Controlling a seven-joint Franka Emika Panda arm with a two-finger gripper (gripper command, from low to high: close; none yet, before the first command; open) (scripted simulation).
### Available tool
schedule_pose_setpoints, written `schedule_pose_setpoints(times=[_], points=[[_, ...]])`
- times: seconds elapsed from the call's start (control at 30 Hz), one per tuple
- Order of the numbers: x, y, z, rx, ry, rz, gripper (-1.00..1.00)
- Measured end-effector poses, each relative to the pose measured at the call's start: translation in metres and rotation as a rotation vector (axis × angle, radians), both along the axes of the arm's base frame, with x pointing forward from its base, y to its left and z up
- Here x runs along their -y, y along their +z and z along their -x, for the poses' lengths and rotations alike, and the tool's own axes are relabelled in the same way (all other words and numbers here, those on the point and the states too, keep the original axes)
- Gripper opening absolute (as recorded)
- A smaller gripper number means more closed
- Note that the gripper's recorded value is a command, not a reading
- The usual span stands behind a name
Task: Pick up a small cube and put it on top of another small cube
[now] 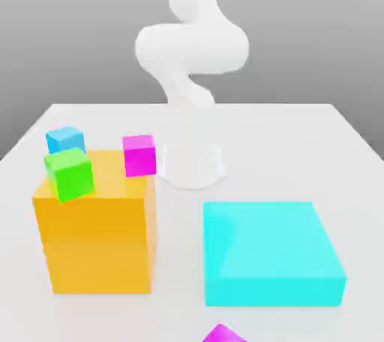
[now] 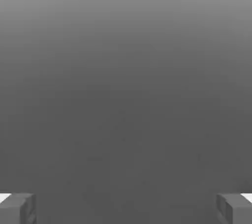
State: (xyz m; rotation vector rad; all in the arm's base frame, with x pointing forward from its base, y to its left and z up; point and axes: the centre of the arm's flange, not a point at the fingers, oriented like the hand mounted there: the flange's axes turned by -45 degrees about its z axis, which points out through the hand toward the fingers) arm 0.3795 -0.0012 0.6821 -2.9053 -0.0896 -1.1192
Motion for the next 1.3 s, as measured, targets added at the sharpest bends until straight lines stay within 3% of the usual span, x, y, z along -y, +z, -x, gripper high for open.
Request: schedule_pose_setpoints(times=[0.27,0.53,0.97,1.13,1.17,1.3], points=[[-0.01,-0.112,-0.091,-0.194,0.226,0.041,0.0],[-0.029,-0.243,-0.147,-0.369,0.429,0.111,0.0],[-0.046,-0.459,-0.161,-0.639,0.737,0.312,0.0],[-0.045,-0.534,-0.159,-0.67,0.775,0.346,0.0],[-0.045,-0.543,-0.159,-0.671,0.775,0.345,-1.0],[-0.045,-0.543,-0.158,-0.673,0.775,0.345,-1.0]])
